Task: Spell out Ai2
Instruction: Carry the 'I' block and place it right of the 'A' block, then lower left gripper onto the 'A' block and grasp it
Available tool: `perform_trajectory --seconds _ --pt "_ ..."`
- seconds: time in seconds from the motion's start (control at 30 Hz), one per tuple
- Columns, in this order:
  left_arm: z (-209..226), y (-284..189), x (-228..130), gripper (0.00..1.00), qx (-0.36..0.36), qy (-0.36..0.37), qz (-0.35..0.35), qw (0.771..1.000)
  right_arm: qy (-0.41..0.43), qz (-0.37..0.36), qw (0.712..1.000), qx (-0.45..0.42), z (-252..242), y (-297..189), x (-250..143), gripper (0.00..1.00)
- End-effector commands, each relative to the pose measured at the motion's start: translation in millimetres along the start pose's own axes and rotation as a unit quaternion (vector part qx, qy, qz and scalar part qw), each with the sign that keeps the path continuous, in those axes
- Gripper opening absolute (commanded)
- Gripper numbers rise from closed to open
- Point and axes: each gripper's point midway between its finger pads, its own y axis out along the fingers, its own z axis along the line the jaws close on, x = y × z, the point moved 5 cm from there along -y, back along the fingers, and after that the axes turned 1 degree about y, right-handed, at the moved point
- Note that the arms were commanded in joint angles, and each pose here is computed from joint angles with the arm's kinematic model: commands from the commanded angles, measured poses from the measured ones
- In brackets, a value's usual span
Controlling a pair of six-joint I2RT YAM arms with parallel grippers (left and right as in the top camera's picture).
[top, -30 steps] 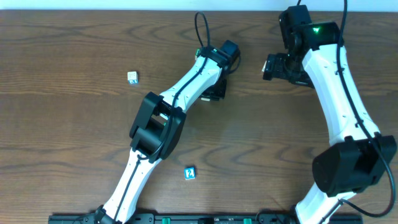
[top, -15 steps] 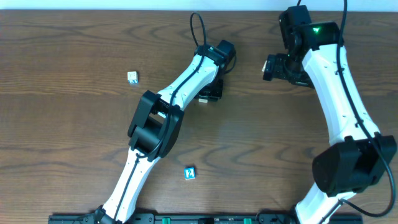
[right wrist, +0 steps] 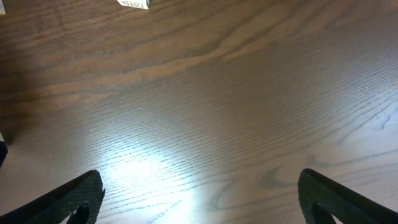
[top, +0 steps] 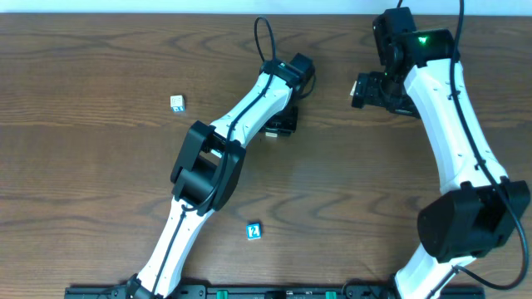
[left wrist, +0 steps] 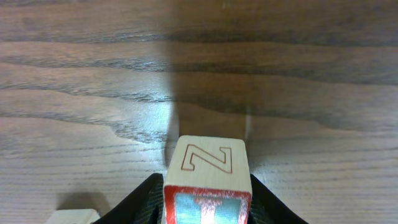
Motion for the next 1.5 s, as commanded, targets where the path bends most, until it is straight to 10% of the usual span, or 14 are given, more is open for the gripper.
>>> perform_trajectory --seconds 0.0,0.6,0.77,0.87,1.0,1.17,1.47 --pt "6 -51 2 0.41 -0.010 0.009 -0.049 0.999 -0.005 -0.009 1.000 0.003 2 -7 -1 0.99" --pt "84 -163 -99 0.45 0.044 0.009 -0.157 0.987 -0.011 -0.009 1.000 -0.005 0 -7 -1 0.99" --pt "90 -127 -132 0.95 -0.011 -0.017 -0.208 0.978 -0.011 -0.009 1.000 -0.005 0 -7 -1 0.99" --pt "91 -106 -133 0.99 -0.013 -0.024 -0.223 0.974 -0.012 -0.006 1.000 -0.002 0 -7 -2 0.99" --pt "87 -64 -126 0.98 -0.013 -0.060 -0.217 0.974 -0.012 -0.002 1.000 -0.004 0 -7 -4 0.99" --pt "78 -39 -106 0.64 -0.020 -0.108 -0.225 0.968 -0.013 -0.001 1.000 -0.005 -1 -7 -4 0.99" --pt "86 -29 -97 0.62 0.020 -0.150 -0.244 0.958 -0.014 0.005 1.000 -0.008 -2 -7 -7 0.99"
